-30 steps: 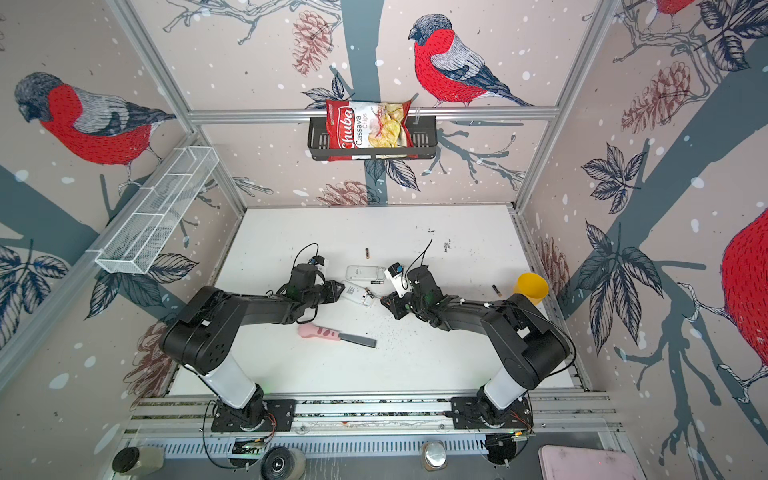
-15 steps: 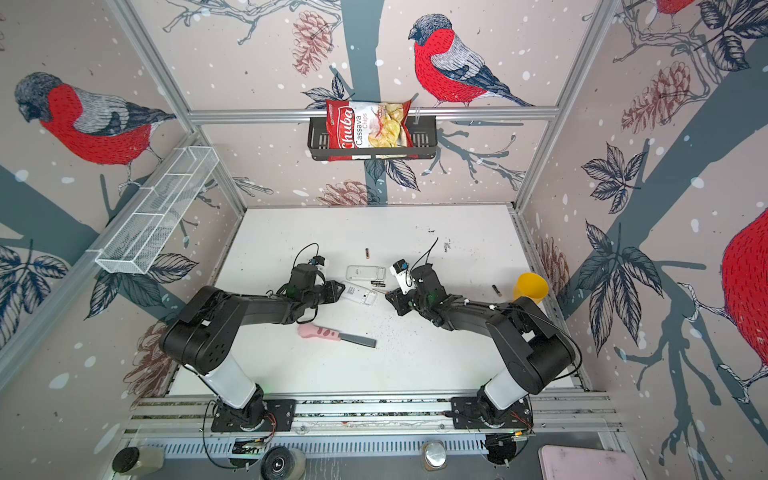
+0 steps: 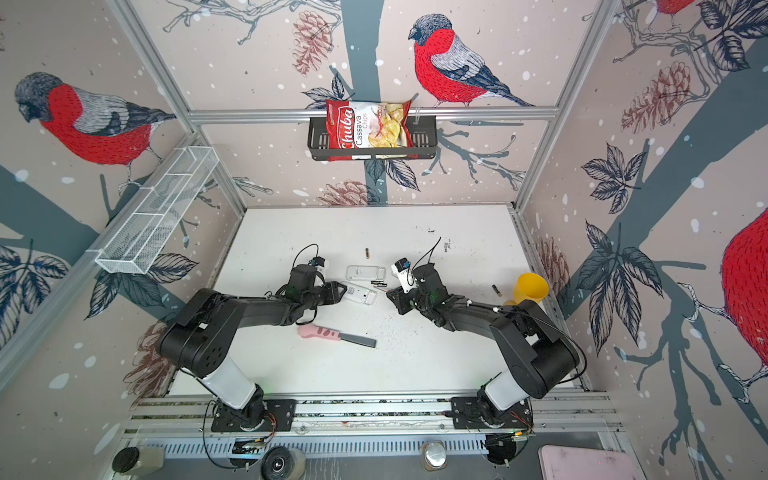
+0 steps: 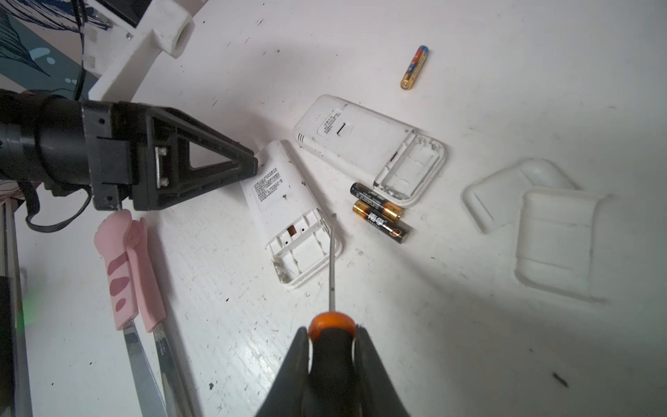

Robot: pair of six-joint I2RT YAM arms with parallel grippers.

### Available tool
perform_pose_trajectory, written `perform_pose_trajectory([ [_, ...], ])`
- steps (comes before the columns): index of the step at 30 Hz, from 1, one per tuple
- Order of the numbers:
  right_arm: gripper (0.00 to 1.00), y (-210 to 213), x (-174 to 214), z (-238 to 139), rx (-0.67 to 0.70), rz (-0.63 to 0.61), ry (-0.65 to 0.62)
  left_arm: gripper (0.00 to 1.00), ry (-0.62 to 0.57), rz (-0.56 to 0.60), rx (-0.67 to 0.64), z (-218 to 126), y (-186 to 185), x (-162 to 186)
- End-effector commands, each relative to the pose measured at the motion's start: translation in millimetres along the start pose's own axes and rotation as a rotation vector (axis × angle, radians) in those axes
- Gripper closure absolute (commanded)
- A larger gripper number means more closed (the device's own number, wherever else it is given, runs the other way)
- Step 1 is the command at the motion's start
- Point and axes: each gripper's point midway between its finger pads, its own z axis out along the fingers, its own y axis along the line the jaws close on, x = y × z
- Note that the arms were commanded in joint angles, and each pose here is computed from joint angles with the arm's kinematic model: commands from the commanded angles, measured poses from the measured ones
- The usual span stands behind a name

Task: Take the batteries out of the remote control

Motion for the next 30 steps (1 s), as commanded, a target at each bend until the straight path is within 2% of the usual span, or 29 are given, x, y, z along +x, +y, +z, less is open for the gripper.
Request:
perform_pose_trajectory([
  [1,1.00,-9,-15,-6,0.052,0.017,-0.062,0.30,-0.007,-0.002,-0.022,-6,2,0],
  [2,0.99,-15,-17,-8,0.079,0.028,-0.070,0.22,-0.013,-0.003,-0.026,-8,3,-1],
  [3,0.99,-23,-19,-9,0.118,0.045,-0.080,0.04,-0.022,-0.005,-0.027,-11,2,-3],
  [7,0.99,-47,-24,-16,0.217,0.106,-0.127,0.03,-0.056,-0.005,-0.026,-20,-2,-7],
  [11,0.98,-52,-34,-18,0.243,0.123,-0.184,0.04,-0.090,0.016,-0.035,-30,-10,-15],
  [16,0.93,-52,-38,1,0.241,0.134,-0.178,0.03,-0.129,0.048,-0.061,-42,-21,-23],
  [24,0.93,-48,-38,31,0.258,0.142,-0.156,0.03,-0.169,0.067,-0.083,-66,-30,-30],
  [30,0.93,-51,-29,28,0.319,0.152,-0.163,0.03,-0.199,0.070,-0.095,-80,-28,-28],
])
